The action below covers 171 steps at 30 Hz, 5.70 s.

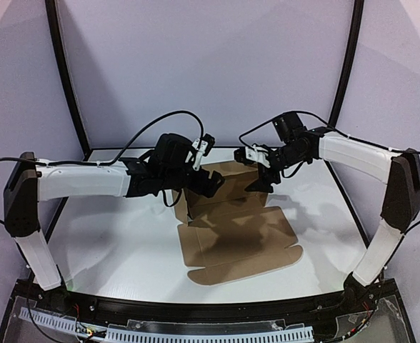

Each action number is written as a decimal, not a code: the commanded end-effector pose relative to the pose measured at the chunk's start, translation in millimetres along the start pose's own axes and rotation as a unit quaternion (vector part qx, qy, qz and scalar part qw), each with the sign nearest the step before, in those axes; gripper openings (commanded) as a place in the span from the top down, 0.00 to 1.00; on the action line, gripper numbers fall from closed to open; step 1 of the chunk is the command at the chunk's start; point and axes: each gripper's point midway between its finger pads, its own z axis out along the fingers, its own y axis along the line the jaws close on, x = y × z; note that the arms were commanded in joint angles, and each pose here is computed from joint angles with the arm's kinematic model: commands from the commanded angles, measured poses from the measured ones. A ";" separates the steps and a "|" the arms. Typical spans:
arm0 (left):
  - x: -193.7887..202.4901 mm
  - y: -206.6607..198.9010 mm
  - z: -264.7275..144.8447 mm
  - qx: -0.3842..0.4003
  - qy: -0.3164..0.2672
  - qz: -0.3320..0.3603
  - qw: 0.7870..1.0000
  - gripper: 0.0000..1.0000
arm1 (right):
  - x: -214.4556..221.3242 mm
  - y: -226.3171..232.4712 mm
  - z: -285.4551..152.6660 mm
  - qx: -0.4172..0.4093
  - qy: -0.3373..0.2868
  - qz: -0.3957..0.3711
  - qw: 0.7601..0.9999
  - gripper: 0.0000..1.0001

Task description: Fold the paper box

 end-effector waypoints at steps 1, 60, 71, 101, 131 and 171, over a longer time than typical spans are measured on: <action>95.8 7.8 2.6 -0.003 0.149 -0.006 0.989 0.07 | -17.9 -11.9 -2.5 0.026 -0.044 -0.050 0.997 0.03; 121.7 58.4 -6.9 0.025 0.103 -0.127 0.986 0.04 | 20.4 -1.8 36.5 -0.036 0.021 0.006 0.999 0.23; 100.0 67.7 11.9 -0.005 0.048 -0.156 0.987 0.27 | 21.6 4.0 44.8 -0.041 0.036 0.032 0.998 0.29; 47.8 65.0 12.7 -0.116 -0.164 -0.096 0.975 0.19 | 11.7 7.8 40.3 -0.029 0.054 0.112 0.992 0.35; 88.2 55.9 5.5 0.013 -0.060 -0.079 0.995 0.01 | 24.2 -18.6 43.1 -0.060 0.080 0.145 0.984 0.37; 43.9 98.2 61.2 0.077 -0.100 -0.098 0.987 0.37 | 13.6 -9.4 44.6 -0.098 0.050 0.150 0.983 0.40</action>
